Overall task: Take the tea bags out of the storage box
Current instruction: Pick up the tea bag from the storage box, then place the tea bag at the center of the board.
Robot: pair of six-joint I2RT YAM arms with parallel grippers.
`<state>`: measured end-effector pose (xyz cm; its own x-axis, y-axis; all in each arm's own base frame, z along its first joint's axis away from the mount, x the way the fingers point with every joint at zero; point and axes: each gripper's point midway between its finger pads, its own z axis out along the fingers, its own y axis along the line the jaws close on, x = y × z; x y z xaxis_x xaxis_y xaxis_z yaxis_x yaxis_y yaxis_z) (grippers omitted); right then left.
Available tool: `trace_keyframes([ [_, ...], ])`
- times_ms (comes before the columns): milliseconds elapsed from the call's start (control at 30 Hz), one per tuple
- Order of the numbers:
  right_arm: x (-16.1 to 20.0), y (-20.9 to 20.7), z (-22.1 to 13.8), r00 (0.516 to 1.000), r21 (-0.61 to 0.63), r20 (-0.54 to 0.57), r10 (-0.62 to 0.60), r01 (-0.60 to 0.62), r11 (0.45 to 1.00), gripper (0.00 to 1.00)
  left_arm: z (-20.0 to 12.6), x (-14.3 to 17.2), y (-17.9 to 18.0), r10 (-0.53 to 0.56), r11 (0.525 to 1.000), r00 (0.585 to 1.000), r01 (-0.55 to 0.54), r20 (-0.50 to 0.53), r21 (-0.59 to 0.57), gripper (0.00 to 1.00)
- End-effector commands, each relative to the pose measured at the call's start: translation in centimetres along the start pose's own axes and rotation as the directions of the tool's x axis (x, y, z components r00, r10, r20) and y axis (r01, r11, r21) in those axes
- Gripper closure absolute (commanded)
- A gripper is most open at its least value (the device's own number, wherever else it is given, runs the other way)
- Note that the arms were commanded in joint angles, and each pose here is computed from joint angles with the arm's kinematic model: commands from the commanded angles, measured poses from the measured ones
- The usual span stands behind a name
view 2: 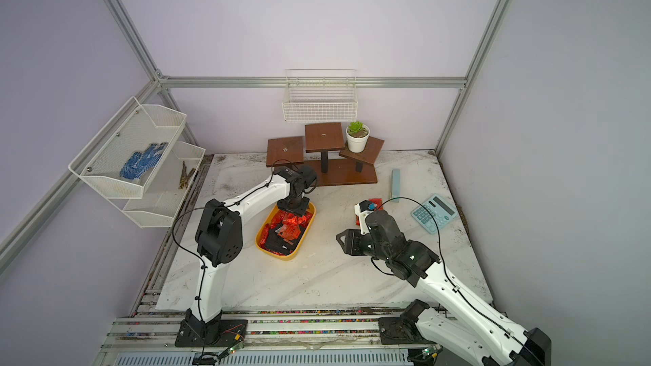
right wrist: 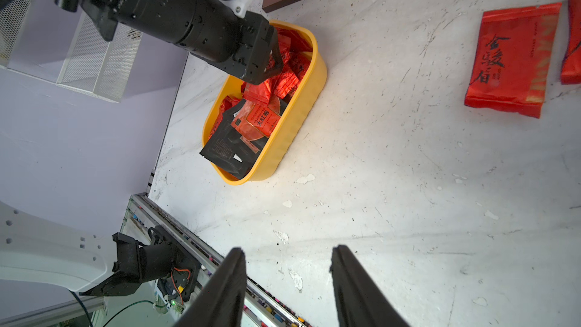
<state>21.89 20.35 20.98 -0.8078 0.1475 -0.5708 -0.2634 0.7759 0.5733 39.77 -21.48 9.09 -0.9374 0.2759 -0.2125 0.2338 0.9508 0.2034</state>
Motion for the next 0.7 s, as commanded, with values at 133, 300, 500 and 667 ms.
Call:
trace_keyframes([
  [133, -0.2, -0.4, -0.9, 0.999, 0.034, 0.022, -0.041, 0.040, 0.999, 0.50, -8.8, -2.2, -2.6, -0.096, 0.981, 0.983, 0.067, 0.156, 0.181, 0.49],
  [300, -0.6, -0.8, -2.3, 0.997, 0.066, 0.055, -0.059, 0.055, 0.996, 0.49, -10.4, -3.4, -6.6, -0.140, 0.955, 0.975, 0.087, 0.171, 0.284, 0.45],
  [500, -0.6, -1.4, -4.9, 0.993, 0.099, 0.096, -0.068, 0.058, 0.993, 0.48, -8.7, -5.4, -11.6, -0.177, 0.920, 0.973, 0.110, 0.150, 0.375, 0.45],
  [667, 0.3, -2.0, -7.0, 0.992, 0.104, 0.115, -0.050, 0.038, 0.994, 0.47, -5.0, -6.7, -14.7, -0.212, 0.901, 0.971, 0.150, 0.111, 0.407, 0.46],
])
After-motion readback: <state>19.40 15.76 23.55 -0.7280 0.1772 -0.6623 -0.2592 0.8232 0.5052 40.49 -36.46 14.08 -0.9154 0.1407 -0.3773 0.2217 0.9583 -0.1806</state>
